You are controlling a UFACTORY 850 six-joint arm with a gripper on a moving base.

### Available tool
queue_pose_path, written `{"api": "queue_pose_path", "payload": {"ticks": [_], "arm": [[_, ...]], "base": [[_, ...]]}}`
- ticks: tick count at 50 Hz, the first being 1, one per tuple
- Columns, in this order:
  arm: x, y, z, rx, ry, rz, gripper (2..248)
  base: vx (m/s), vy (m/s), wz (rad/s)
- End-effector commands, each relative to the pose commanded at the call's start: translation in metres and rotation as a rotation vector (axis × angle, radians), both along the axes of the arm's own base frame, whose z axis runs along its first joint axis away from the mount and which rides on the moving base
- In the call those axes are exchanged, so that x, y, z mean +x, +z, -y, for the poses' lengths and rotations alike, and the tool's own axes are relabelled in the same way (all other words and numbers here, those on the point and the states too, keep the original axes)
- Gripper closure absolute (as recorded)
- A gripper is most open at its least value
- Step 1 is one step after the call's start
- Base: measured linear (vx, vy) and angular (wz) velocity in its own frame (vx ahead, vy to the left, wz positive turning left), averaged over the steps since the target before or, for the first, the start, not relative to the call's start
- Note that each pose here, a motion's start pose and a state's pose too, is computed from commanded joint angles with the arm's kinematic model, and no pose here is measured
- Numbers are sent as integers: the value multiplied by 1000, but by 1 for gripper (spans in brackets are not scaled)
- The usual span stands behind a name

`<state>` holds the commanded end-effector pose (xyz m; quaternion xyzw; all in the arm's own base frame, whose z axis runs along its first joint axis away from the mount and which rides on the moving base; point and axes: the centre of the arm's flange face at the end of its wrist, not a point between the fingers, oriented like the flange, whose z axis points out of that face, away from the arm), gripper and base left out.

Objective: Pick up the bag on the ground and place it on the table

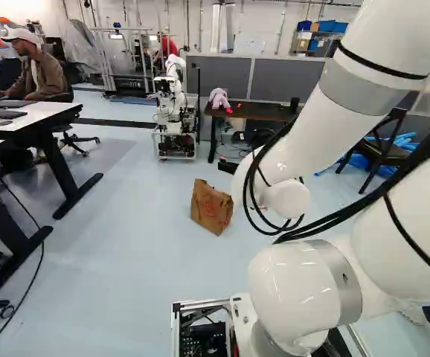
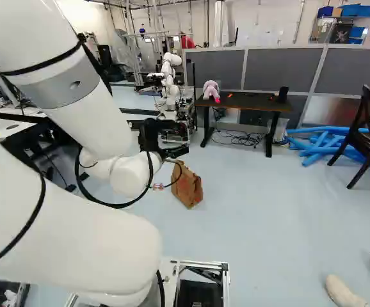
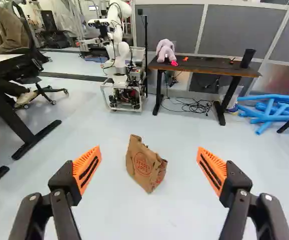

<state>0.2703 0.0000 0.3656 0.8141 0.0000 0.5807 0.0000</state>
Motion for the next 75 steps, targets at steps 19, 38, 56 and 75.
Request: {"api": "queue_pose_path", "payload": {"ticks": [19, 38, 56, 75], "arm": [[0, 0, 0, 0, 0, 0, 3], [0, 0, 0, 0, 0, 0, 3], [0, 0, 0, 0, 0, 0, 3], [0, 0, 0, 0, 0, 0, 3]], "base": [[114, -1, -11], [117, -1, -9], [141, 4, -17], [154, 40, -15]]}}
